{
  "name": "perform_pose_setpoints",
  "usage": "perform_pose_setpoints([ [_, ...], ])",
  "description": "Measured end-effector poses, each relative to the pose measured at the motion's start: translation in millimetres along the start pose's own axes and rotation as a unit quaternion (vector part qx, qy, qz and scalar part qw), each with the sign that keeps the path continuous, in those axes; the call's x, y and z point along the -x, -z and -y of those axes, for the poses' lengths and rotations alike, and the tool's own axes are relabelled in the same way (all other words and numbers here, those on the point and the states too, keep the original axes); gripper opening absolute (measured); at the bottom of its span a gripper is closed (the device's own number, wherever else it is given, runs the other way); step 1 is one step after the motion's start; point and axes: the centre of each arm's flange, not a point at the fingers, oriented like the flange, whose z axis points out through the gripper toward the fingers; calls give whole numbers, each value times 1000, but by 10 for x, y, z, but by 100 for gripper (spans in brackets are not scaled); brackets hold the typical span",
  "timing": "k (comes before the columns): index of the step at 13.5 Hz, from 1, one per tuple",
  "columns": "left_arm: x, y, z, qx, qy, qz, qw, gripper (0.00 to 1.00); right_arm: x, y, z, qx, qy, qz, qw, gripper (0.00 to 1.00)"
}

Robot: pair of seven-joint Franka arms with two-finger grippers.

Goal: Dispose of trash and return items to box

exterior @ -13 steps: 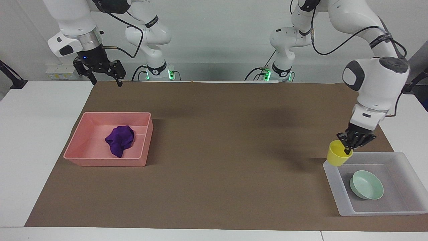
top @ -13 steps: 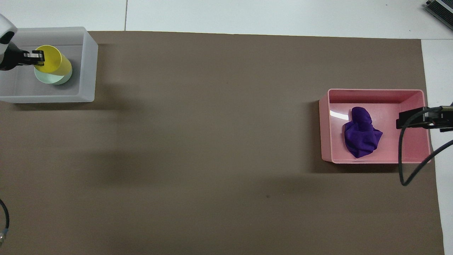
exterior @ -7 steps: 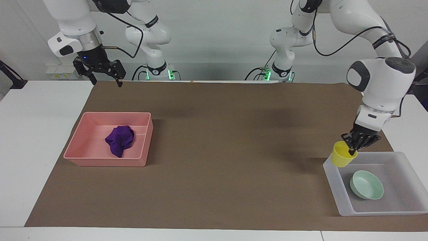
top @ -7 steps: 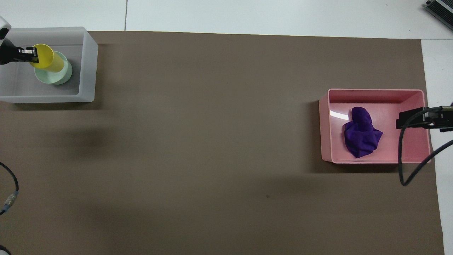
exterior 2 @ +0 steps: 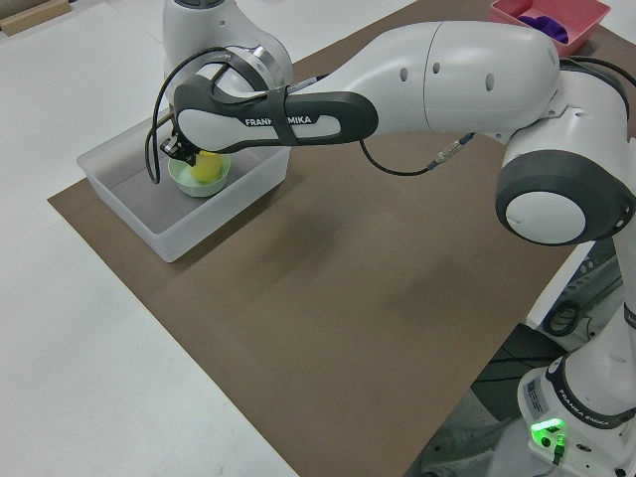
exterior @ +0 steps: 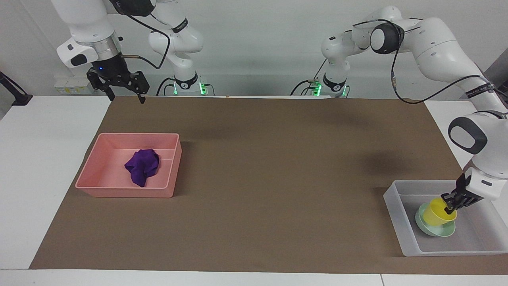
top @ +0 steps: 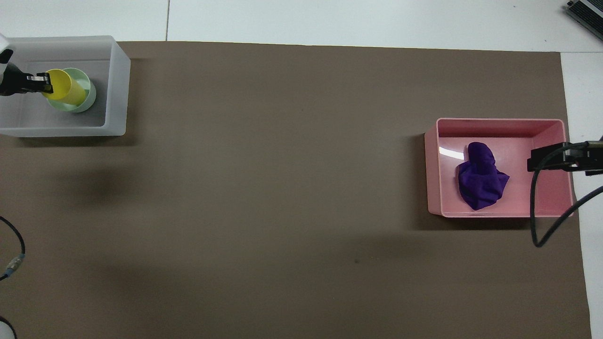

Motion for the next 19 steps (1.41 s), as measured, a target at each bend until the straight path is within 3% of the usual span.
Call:
perform_pose_setpoints([
  [2,35,-76,-57,4,-2,2,1000,4,0,0,0,0,0,0,1000,100],
  [3,34,-66,-75,5,-4,1,1000,10,0,0,0,0,0,0,1000,100],
  [7,-24,159,-206,7,-27,-14,1000,63,0,-1,-2,0,0,0,1000,100],
  [10,-55,751,-577,9,-57,-23,998,99,-2,-5,-38,0,-4,0,1000,100],
  [19,983,2558,-1970,13,-153,52,987,100,-9,-11,-42,-1,-4,-1,1000,100],
])
